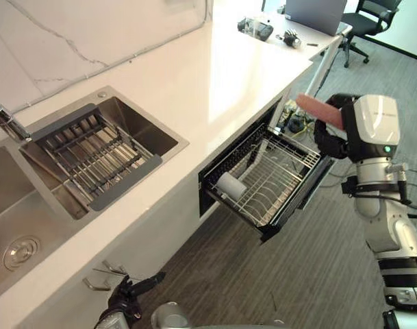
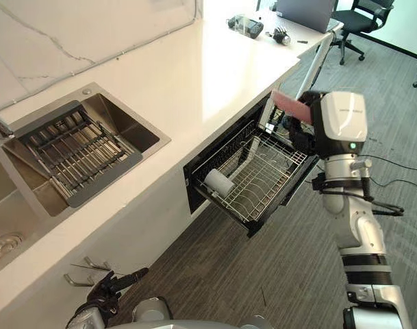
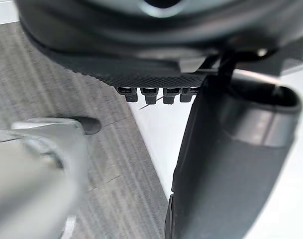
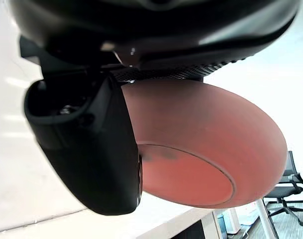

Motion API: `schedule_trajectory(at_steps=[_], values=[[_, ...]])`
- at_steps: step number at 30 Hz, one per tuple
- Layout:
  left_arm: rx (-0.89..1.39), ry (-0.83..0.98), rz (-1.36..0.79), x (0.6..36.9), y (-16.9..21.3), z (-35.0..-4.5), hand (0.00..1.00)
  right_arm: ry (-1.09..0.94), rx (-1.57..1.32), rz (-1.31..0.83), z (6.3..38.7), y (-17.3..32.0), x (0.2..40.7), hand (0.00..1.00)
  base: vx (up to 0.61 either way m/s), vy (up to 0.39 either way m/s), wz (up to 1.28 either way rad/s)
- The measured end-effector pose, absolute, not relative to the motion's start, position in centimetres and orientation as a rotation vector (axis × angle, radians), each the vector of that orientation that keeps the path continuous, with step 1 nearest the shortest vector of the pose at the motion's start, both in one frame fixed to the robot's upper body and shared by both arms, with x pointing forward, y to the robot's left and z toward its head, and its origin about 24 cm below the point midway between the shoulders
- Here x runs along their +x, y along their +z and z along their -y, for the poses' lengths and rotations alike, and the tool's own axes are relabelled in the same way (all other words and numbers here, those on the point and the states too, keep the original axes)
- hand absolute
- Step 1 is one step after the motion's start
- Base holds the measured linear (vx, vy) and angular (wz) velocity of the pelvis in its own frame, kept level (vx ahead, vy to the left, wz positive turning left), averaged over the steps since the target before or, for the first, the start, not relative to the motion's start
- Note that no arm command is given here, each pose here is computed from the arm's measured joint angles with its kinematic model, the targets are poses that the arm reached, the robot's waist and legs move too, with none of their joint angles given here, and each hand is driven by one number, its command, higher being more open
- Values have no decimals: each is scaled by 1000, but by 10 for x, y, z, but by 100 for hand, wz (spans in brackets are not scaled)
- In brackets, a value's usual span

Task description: Walk over to the sink, pick up the cup, carry it to the dishwasher, place the cup inside the dishwasher, then close the dishwasher door

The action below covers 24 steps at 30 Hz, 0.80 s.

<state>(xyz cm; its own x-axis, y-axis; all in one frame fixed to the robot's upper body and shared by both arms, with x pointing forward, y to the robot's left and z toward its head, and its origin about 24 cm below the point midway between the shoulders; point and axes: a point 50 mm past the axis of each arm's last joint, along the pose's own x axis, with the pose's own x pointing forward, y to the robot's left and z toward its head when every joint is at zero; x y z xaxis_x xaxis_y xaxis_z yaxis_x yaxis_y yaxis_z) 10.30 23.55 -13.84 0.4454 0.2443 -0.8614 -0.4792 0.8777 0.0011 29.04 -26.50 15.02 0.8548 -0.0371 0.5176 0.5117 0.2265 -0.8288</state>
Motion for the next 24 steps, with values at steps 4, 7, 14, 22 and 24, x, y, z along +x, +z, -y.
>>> schedule_trajectory(at_steps=[4, 7, 14, 22, 24], values=[[-316, 452, -1043, 93, -147, -225, 100, -417, -1330, 361, 274, 135, 297, 0, -91, -87, 28], [-339, 433, -970, 112, -140, -226, 100, -467, -1313, 376, 274, 152, 314, 0, -168, -47, 10], [-422, 424, -812, 154, -122, -226, 100, -541, -1374, 501, 266, 211, 342, 0, -176, 9, -2], [-479, 376, -764, 161, -123, -211, 100, -645, -1519, 416, 287, 256, 363, 0, -32, 51, 10], [-479, 354, -723, 159, -123, -211, 100, -659, -1575, 321, 301, 250, 365, 0, -5, 69, 25]])
